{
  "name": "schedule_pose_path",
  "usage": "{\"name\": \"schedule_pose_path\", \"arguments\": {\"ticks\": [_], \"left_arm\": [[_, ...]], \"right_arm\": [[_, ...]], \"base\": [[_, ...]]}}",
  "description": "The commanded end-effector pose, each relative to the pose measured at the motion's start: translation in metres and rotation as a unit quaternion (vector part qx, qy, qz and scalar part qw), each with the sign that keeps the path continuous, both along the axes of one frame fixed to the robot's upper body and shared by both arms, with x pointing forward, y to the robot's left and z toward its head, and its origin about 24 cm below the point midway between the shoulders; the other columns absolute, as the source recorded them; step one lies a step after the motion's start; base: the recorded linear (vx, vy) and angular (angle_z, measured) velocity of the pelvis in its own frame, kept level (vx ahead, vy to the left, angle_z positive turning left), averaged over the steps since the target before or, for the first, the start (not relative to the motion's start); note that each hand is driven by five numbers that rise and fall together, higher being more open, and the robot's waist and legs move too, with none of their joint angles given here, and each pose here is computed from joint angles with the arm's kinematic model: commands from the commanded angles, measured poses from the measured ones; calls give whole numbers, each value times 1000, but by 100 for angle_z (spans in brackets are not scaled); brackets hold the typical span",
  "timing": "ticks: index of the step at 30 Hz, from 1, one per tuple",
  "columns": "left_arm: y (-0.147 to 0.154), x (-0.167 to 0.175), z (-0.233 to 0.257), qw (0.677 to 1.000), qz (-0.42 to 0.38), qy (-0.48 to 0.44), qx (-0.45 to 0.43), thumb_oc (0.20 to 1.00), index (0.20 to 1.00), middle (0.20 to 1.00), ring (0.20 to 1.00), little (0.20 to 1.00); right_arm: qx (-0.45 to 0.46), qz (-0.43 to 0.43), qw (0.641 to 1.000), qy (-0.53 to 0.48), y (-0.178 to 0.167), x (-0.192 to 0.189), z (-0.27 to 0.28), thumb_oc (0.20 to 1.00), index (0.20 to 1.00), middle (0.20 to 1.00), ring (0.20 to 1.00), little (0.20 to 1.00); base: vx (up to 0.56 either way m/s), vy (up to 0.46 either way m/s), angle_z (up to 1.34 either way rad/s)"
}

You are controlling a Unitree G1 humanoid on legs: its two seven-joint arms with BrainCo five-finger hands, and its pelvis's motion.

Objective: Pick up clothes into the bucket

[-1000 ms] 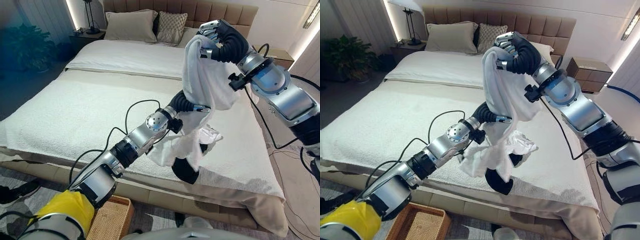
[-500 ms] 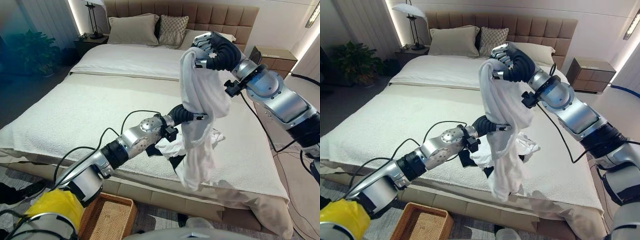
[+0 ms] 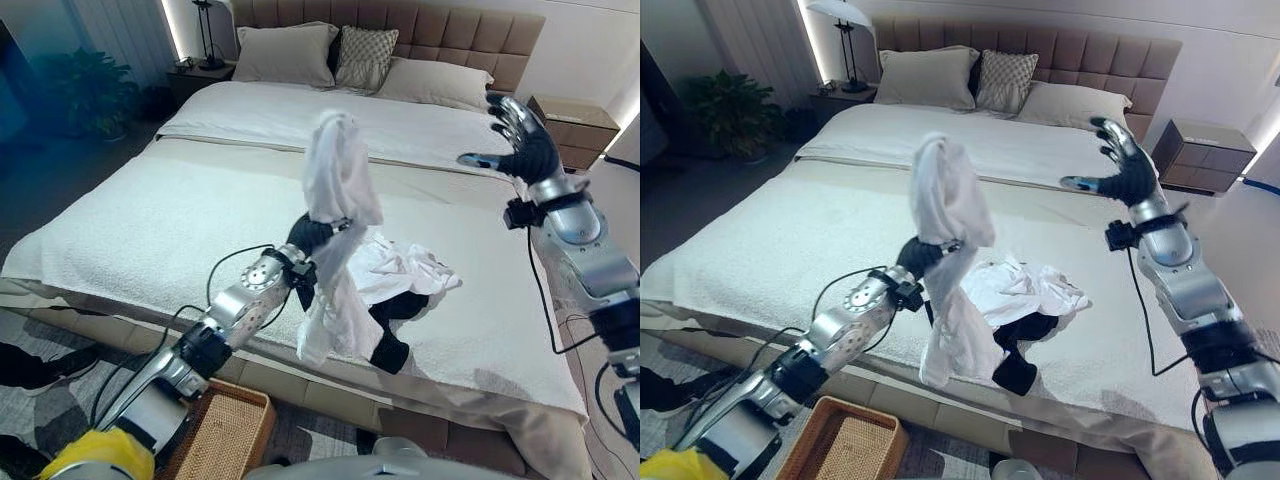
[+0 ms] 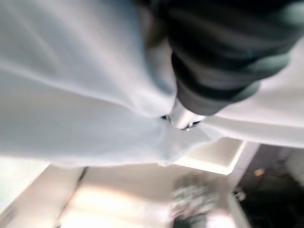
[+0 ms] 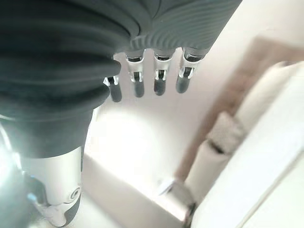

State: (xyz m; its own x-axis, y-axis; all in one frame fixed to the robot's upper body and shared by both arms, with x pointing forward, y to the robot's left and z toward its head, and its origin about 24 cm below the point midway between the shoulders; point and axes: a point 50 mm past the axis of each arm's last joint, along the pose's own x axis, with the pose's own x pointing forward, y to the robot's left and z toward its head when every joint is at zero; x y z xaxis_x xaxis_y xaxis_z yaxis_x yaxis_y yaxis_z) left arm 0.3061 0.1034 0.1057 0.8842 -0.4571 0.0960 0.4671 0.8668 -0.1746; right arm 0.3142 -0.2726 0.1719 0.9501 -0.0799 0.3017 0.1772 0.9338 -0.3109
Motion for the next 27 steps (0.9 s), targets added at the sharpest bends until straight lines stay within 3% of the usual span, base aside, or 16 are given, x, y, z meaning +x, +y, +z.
{"name": "schedule_pose_path", "arguments": {"ticks": [1, 8, 11, 18, 23, 26, 27], "left_arm": [[9, -8, 52, 987, 21, -157, 7, 200, 200, 200, 200, 200], [51, -29, 47, 980, 103, -168, -7, 200, 200, 200, 200, 200], [83, -43, 39, 968, 174, -176, 32, 200, 200, 200, 200, 200], [129, -62, 16, 939, 284, -152, 118, 200, 200, 200, 200, 200], [165, -72, -21, 903, 371, -78, 203, 200, 200, 200, 200, 200], [202, -83, -67, 842, 461, 22, 281, 200, 200, 200, 200, 200], [202, -83, -67, 841, 461, 22, 281, 200, 200, 200, 200, 200]], "right_arm": [[52, -44, 998, -14, -16, -6, -10, 1000, 1000, 1000, 1000, 1000], [162, -111, 977, 87, -34, -42, -93, 1000, 1000, 1000, 1000, 1000], [210, -162, 952, 154, -36, -63, -144, 1000, 1000, 1000, 1000, 1000], [262, -204, 925, 186, -31, -76, -177, 1000, 1000, 1000, 1000, 1000], [282, -221, 916, 178, -33, -77, -181, 1000, 1000, 1000, 1000, 1000], [266, -228, 921, 168, -33, -70, -175, 1000, 1000, 1000, 1000, 1000], [266, -228, 922, 167, -33, -70, -175, 1000, 1000, 1000, 1000, 1000]], "base": [[-38, -2, 7], [-96, -5, 7], [-107, -13, 2], [-60, -1, 6], [-17, 4, 3], [-18, 10, -2], [-37, 17, -3]]}}
